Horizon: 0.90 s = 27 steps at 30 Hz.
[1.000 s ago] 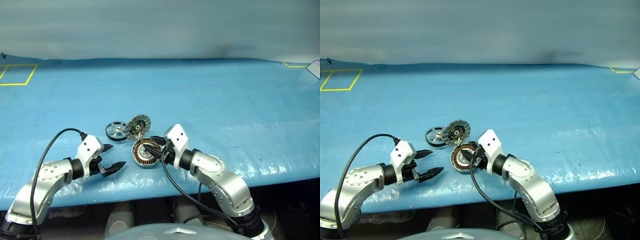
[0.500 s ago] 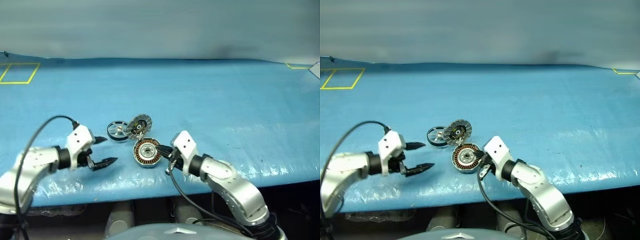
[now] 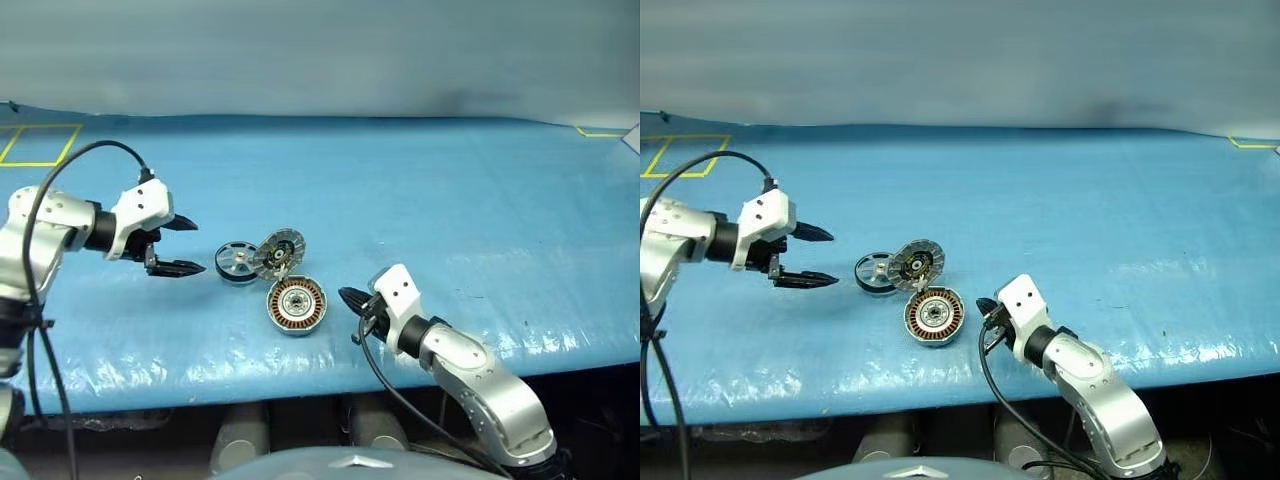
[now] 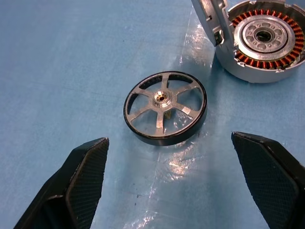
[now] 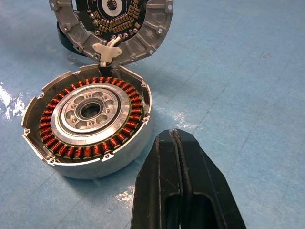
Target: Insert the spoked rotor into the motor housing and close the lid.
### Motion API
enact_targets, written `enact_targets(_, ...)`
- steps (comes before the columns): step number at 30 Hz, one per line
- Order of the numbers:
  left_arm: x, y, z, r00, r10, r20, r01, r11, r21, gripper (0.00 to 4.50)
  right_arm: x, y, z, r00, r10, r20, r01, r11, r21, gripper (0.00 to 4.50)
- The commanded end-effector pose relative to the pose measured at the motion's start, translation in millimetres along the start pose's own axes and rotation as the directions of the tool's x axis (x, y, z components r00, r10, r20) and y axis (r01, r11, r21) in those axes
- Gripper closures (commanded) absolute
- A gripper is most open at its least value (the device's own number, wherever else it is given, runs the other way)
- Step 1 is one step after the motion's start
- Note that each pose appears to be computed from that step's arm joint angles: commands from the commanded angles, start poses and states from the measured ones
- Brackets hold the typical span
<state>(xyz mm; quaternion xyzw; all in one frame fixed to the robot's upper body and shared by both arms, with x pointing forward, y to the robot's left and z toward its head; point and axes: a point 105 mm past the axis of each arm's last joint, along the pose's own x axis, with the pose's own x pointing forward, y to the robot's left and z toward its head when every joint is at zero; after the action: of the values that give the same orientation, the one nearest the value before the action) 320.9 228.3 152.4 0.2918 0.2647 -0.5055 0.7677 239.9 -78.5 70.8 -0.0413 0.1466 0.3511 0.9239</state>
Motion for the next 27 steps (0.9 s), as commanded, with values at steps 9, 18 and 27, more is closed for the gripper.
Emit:
enact_targets(9,27.7,20.8,47.1,0.968,-0.186,-0.166,0.189,0.982,0.002,0.00,4.7,6.3,-6.1,1.000,0.019,-0.006,-0.019,1.000,-0.006,4.47)
enact_targets(18,44.8,29.0,57.4,0.929,-0.187,-0.319,0.194,0.981,-0.010,0.00,10.5,9.8,-4.9,0.997,0.073,-0.024,-0.074,0.997,-0.030,4.47)
enact_targets(27,48.1,30.7,50.6,0.818,-0.133,-0.560,0.197,0.979,0.056,1.26,8.0,10.3,-9.5,0.991,0.117,-0.063,-0.119,0.992,-0.041,4.50)
